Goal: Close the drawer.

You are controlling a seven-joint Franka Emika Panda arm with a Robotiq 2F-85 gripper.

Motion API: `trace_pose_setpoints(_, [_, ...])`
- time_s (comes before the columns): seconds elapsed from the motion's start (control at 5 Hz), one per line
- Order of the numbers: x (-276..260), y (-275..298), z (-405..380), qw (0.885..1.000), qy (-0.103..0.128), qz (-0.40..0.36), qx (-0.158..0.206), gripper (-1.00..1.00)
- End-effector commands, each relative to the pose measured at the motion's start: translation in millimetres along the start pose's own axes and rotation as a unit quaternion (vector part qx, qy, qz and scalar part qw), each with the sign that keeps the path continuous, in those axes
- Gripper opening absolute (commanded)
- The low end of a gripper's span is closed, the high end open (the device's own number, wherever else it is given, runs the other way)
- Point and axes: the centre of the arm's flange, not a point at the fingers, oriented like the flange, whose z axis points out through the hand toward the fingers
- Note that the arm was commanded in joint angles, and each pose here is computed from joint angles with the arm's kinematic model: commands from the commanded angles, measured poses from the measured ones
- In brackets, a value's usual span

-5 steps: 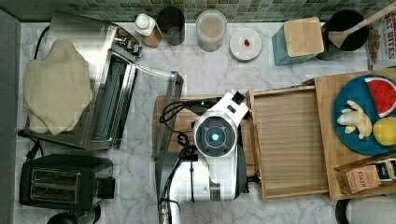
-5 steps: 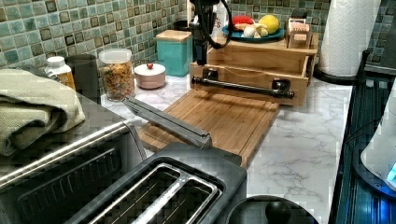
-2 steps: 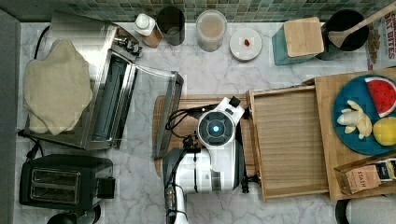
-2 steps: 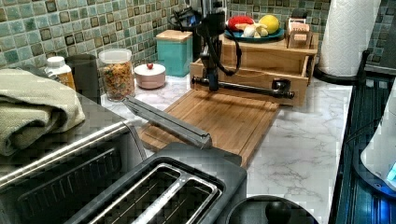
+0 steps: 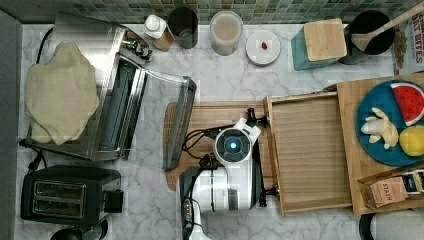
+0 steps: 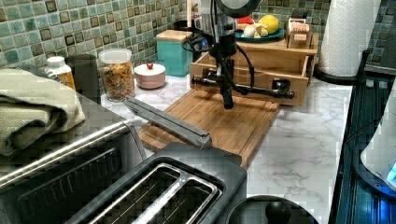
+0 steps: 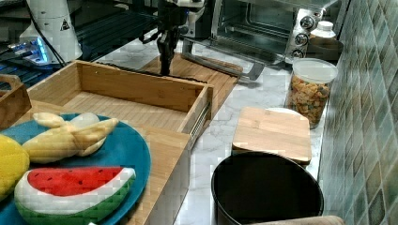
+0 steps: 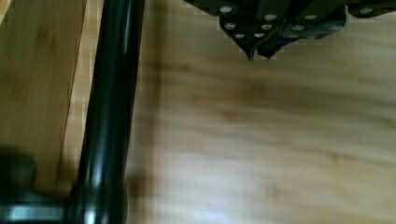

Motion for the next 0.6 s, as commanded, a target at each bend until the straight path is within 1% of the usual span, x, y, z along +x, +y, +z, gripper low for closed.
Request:
trace_pose_setpoints(0.2, [-14.2, 92.0, -16.6, 0.998, 0.062, 0.011, -0.028, -1.0])
trace_pose_setpoints(0.4, [-18.7, 123.8, -18.6, 0.997, 0.079, 0.01, -0.024, -1.0])
trace_pose_setpoints(0.6, [-25.7, 158.5, -20.1, 0.994, 0.106, 0.017, -0.023, -1.0])
